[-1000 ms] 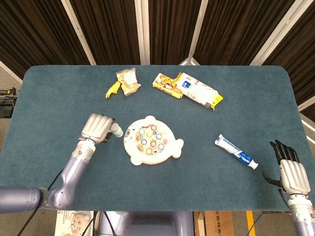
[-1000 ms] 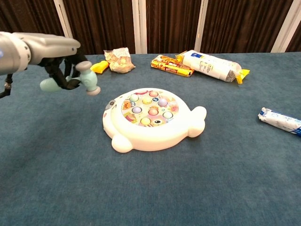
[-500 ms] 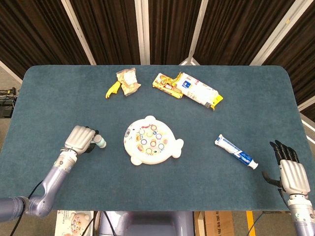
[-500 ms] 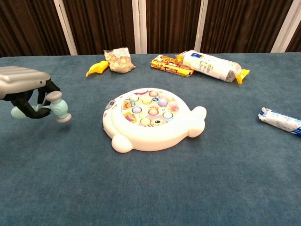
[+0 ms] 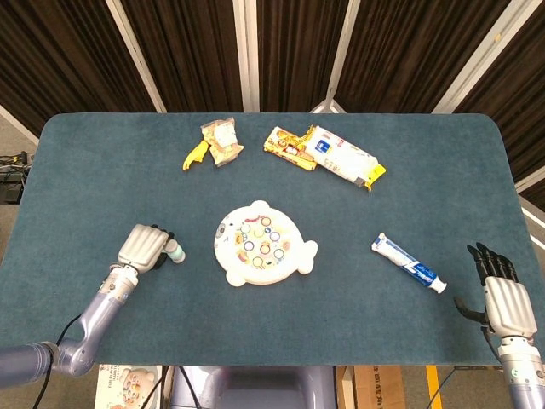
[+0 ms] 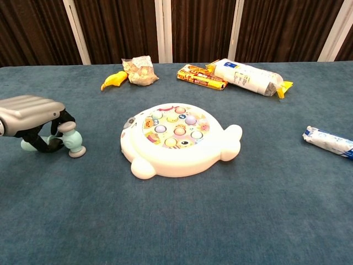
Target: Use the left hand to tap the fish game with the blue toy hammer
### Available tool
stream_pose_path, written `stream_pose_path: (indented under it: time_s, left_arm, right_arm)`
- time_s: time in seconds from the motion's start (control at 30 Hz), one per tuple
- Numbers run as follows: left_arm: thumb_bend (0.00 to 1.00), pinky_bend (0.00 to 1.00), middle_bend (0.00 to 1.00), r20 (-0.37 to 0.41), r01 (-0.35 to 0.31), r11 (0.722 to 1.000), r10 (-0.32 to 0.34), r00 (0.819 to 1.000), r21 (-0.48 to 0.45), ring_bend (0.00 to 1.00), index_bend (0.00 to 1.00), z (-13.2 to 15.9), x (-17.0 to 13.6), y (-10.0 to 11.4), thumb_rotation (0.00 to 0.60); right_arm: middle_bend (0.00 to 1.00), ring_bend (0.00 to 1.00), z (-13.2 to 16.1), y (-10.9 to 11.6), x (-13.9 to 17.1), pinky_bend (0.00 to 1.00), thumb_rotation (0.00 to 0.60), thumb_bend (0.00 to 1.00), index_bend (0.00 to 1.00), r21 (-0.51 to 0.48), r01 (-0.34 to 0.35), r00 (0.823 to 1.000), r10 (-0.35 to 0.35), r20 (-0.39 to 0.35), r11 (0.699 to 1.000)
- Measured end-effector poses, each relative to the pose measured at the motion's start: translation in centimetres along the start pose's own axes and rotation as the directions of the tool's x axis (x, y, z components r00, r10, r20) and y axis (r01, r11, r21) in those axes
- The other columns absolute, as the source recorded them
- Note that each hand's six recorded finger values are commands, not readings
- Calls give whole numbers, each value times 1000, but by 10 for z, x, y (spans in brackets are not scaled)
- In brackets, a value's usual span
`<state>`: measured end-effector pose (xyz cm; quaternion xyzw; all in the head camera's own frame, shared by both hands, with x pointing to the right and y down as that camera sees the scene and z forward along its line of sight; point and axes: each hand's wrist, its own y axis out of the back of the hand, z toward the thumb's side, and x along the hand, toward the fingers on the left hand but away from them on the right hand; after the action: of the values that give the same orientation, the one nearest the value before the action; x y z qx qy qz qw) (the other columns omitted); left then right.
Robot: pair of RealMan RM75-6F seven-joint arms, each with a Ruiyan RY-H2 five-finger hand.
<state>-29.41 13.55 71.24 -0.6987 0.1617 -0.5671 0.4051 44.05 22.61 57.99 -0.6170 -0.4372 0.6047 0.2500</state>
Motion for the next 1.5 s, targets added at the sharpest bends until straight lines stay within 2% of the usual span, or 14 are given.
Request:
stream_pose_path:
  time_s: [0.2,0.5,1.13,1.5]
  left_arm:
    - [582,522,502,6,2,1000,-2,1000,-2,406,532,0,0,-3,600]
    - [476,505,486,3,4,1000,-3,1000,-16,392,504,-4,-4,2,600]
    - [409,476,449,-26,-17,1000,16,1000,-23,363,459,-10,-10,10,600]
    - [350,436,406,-47,-2,1000,2,999,-3,324,418,-15,-16,8,600]
  right_arm:
    - [0,0,0,0,0,0,600,310,0,0,-1,1000,1,1,1000]
    - [0,0,1,0,0,0,600,310,0,-1,-2,1000,2,-1,1000]
    - [0,0,3,0,2,0,600,310,0,-3,-1,1000,1,-10,1000]
    - [0,0,5,1,4,0,600,310,0,-5,0,1000,0,-17,1000]
